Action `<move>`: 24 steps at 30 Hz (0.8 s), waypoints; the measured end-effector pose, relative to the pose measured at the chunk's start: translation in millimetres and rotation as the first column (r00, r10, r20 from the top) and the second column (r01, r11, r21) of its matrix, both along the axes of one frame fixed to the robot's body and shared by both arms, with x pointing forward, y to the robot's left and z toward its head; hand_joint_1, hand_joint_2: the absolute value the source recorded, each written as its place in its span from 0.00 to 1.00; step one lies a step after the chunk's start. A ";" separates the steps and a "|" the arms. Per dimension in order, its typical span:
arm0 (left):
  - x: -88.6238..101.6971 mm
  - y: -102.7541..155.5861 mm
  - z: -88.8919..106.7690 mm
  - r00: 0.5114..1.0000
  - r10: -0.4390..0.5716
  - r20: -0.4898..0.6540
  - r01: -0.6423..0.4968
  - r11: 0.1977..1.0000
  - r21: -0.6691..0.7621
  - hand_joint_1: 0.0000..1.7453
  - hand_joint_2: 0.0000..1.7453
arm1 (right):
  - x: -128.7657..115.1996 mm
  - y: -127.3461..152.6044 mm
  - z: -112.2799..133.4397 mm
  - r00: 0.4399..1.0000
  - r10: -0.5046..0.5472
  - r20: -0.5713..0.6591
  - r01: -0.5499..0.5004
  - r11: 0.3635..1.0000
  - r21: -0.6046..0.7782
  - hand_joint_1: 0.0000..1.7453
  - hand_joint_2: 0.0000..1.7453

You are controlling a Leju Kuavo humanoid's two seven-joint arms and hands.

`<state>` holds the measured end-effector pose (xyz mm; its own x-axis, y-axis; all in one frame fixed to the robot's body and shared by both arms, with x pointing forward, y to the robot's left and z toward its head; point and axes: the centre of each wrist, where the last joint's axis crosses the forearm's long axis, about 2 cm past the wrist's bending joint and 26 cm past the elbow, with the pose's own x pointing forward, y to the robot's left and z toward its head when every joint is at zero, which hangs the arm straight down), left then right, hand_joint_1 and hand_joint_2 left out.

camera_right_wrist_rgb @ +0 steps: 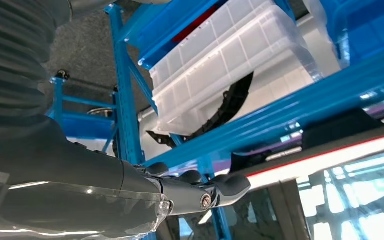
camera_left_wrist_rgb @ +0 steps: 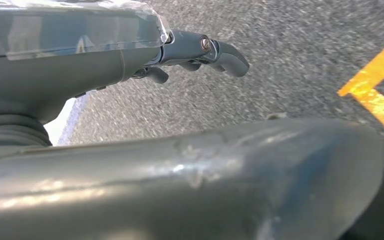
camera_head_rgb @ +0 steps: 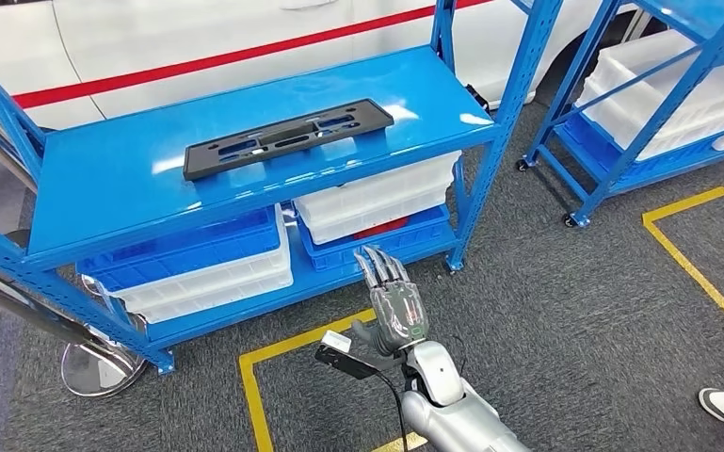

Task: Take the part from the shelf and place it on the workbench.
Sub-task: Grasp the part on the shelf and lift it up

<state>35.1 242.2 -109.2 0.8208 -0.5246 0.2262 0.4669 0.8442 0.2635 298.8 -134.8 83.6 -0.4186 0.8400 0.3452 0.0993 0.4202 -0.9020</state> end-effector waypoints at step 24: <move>-2.1 2.4 -0.4 1.000 -0.008 -0.013 0.008 1.000 0.016 0.00 0.00 | 1.2 -1.2 -3.1 1.000 -0.004 -0.003 0.004 0.999 -0.039 0.00 1.00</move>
